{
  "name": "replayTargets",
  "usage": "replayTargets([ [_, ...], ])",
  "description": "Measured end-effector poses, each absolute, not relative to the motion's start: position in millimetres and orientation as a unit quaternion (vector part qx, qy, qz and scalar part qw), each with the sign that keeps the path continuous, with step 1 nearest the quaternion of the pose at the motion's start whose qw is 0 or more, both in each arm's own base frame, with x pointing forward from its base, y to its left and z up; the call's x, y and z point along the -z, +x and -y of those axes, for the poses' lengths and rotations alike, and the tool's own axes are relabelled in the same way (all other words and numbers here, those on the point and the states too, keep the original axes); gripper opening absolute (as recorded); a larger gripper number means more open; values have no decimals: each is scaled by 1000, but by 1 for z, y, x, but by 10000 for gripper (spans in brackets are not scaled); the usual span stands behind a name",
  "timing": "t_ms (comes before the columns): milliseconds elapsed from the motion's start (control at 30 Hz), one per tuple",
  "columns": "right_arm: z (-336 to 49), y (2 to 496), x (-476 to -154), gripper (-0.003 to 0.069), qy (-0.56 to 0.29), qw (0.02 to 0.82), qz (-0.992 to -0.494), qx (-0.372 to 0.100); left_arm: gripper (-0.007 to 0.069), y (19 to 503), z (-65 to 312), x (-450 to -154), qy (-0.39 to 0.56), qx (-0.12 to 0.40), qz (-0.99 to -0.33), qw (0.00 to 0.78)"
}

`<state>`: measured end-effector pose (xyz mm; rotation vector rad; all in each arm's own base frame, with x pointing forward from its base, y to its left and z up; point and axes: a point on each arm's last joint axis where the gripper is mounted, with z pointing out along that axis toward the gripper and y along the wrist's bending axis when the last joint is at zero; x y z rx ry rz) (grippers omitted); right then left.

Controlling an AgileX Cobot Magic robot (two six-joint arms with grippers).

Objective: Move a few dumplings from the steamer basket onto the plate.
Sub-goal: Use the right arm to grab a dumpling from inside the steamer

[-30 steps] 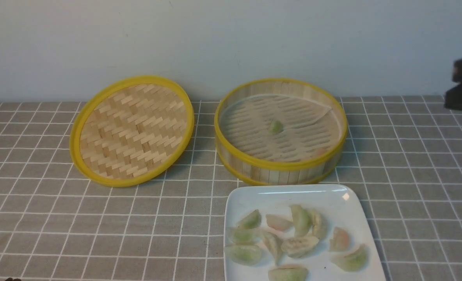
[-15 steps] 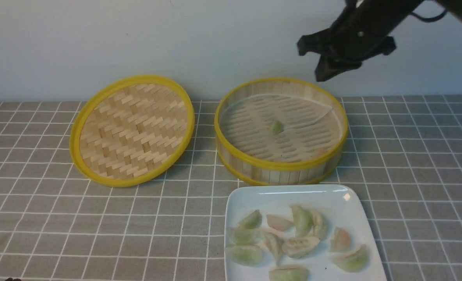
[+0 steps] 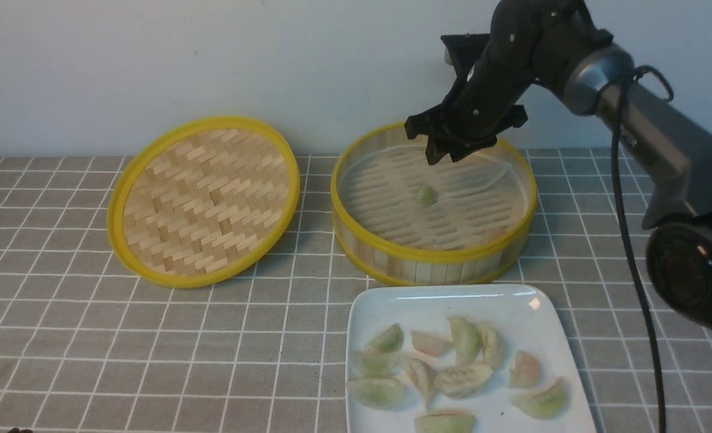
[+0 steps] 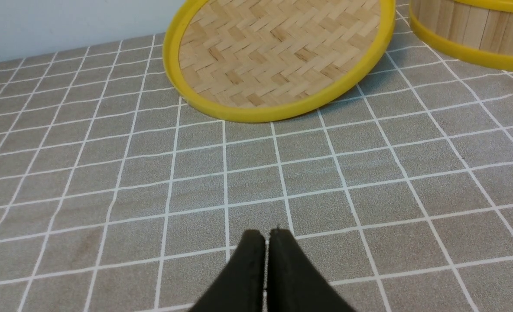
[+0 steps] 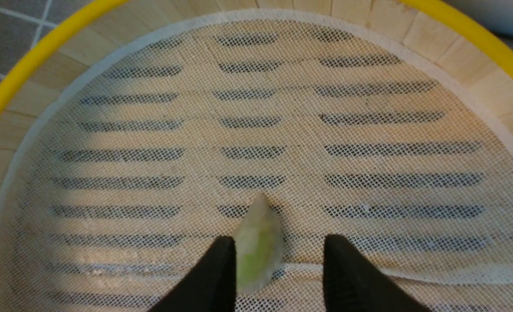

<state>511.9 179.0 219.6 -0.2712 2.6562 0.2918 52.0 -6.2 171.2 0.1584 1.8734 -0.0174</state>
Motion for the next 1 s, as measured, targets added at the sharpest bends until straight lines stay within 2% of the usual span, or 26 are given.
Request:
replayTargets([
  [100, -180, 515, -199, 434, -98, 210, -967, -102, -5, 52, 6, -171, 68, 7, -805, 590],
  [233, -181, 517, -190, 528, -98, 200, -969, -105, -5, 52, 6, -171, 68, 7, -805, 590],
  [400, -184, 517, -180, 554, -99, 193, -971, -104, -5, 52, 6, -171, 68, 7, -805, 590],
  [600, -193, 516, -172, 548, -115, 196, -970, -83, -5, 52, 6, -171, 68, 7, -805, 590],
  [700, -195, 515, -173, 449, -110, 197, -971, -82, -5, 52, 6, -171, 68, 7, -805, 590],
  [800, -196, 515, -173, 274, -102, 195, -971, -91, -5, 52, 6, -171, 68, 7, -805, 590],
  [900, -198, 513, -178, 157, -100, 195, -970, -104, -5, 52, 6, -171, 68, 7, -805, 590],
  [1000, -199, 510, -191, 143, -99, 197, -968, -117, -5, 52, 6, -171, 68, 7, -805, 590],
])
